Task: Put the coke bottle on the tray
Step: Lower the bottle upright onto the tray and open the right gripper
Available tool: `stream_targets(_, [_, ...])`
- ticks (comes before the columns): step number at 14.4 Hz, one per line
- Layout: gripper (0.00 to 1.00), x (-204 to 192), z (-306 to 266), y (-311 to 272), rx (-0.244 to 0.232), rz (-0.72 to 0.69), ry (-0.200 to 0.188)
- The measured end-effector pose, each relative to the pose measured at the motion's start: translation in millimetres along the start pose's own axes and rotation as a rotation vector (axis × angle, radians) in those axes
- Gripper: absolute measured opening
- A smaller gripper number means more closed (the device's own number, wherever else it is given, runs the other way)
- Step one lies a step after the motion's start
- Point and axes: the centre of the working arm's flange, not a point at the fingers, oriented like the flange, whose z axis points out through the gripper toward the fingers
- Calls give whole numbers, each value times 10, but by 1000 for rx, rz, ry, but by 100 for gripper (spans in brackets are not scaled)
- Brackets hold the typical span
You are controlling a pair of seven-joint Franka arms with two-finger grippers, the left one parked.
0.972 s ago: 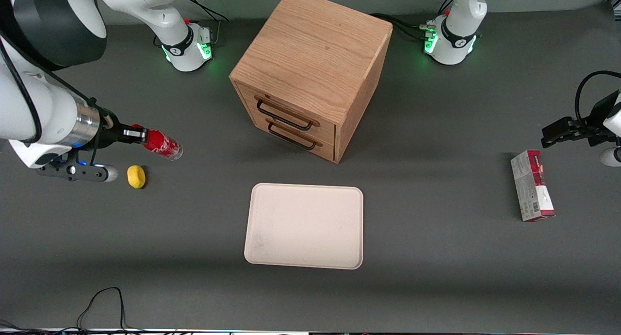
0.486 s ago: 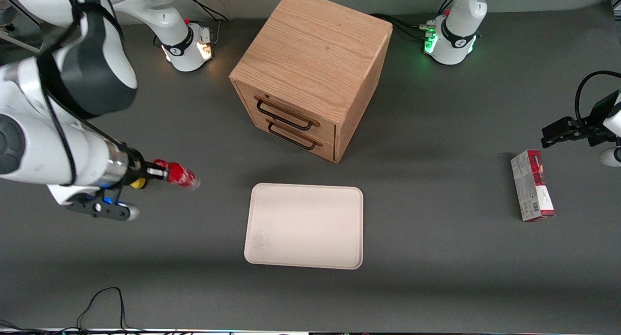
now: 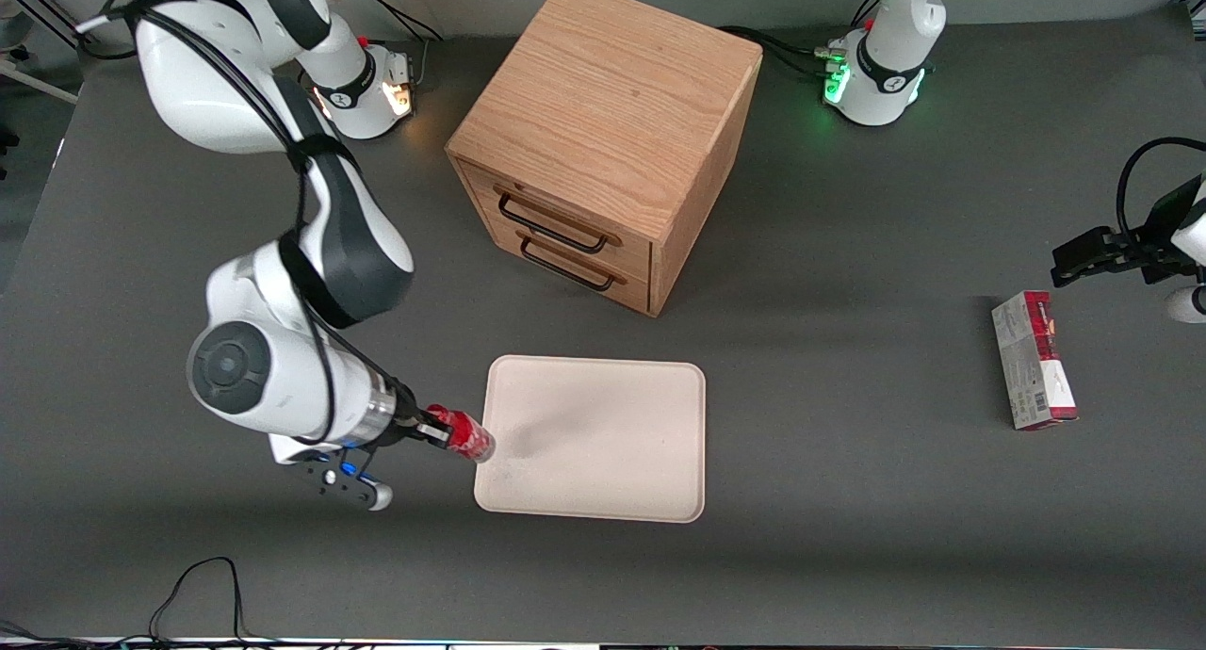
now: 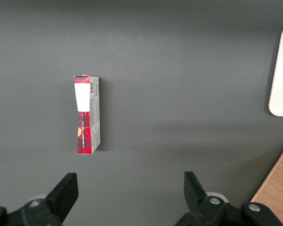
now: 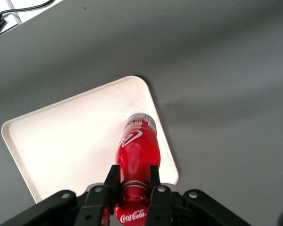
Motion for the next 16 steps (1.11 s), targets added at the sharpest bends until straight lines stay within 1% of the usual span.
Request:
stream_targets(2, [29, 7, 214, -82, 13, 1, 10])
stream_targets(7, [29, -51, 568, -193, 5, 5, -4])
stream_targets(16, [29, -34, 653, -185, -4, 5, 1])
